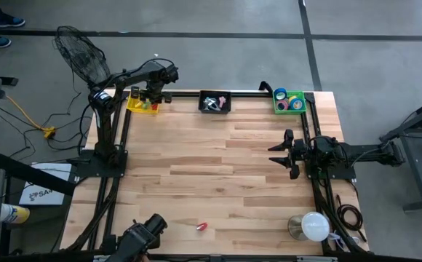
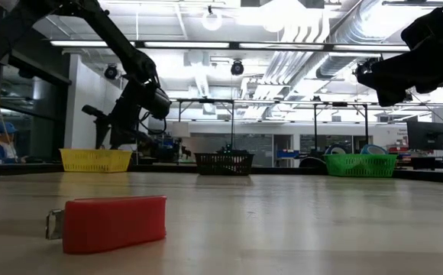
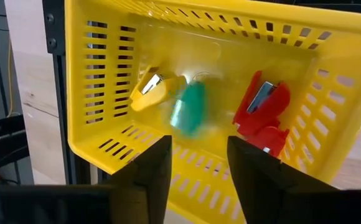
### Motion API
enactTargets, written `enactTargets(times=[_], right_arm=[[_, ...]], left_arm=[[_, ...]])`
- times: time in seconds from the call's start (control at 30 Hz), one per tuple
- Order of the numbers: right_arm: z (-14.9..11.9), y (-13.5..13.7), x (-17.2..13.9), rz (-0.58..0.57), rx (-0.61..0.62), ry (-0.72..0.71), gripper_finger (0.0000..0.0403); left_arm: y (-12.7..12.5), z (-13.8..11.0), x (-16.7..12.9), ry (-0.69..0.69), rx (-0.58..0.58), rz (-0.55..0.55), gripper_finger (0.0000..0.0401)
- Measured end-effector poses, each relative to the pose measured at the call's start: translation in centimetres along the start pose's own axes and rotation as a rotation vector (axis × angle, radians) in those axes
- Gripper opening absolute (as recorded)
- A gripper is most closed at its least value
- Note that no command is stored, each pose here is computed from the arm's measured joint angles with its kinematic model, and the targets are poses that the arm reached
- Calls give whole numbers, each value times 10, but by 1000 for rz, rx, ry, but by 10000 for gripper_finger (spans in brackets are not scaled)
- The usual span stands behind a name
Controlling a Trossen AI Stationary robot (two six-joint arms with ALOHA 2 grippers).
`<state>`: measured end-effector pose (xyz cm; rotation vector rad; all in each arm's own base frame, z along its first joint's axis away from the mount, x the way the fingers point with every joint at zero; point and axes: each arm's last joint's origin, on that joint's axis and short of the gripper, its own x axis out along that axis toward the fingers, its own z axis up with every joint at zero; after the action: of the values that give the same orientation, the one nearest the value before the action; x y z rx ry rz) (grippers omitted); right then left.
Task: Pick and place Stapler, Stapler remover, tape
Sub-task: Put the red stapler into the yellow bin
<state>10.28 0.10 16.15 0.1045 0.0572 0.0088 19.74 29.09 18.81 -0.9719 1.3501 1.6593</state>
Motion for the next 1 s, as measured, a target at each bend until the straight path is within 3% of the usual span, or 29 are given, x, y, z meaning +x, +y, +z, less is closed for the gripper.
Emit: enactTargets(times=[0.3, 0.6, 0.77, 1.0], right_arm=[[0, 0, 0, 0, 0, 0, 165], [0, 0, 0, 0, 0, 0, 165], [0, 0, 0, 0, 0, 0, 165], [0, 0, 0, 0, 0, -1, 165]], left_arm=[[-1, -2, -2, -9, 27, 7, 171], [0, -8, -34, -97, 57, -17, 172], [3, -23, -52, -83, 117, -78, 172], [-9, -61, -81, -86, 259, -152, 172]])
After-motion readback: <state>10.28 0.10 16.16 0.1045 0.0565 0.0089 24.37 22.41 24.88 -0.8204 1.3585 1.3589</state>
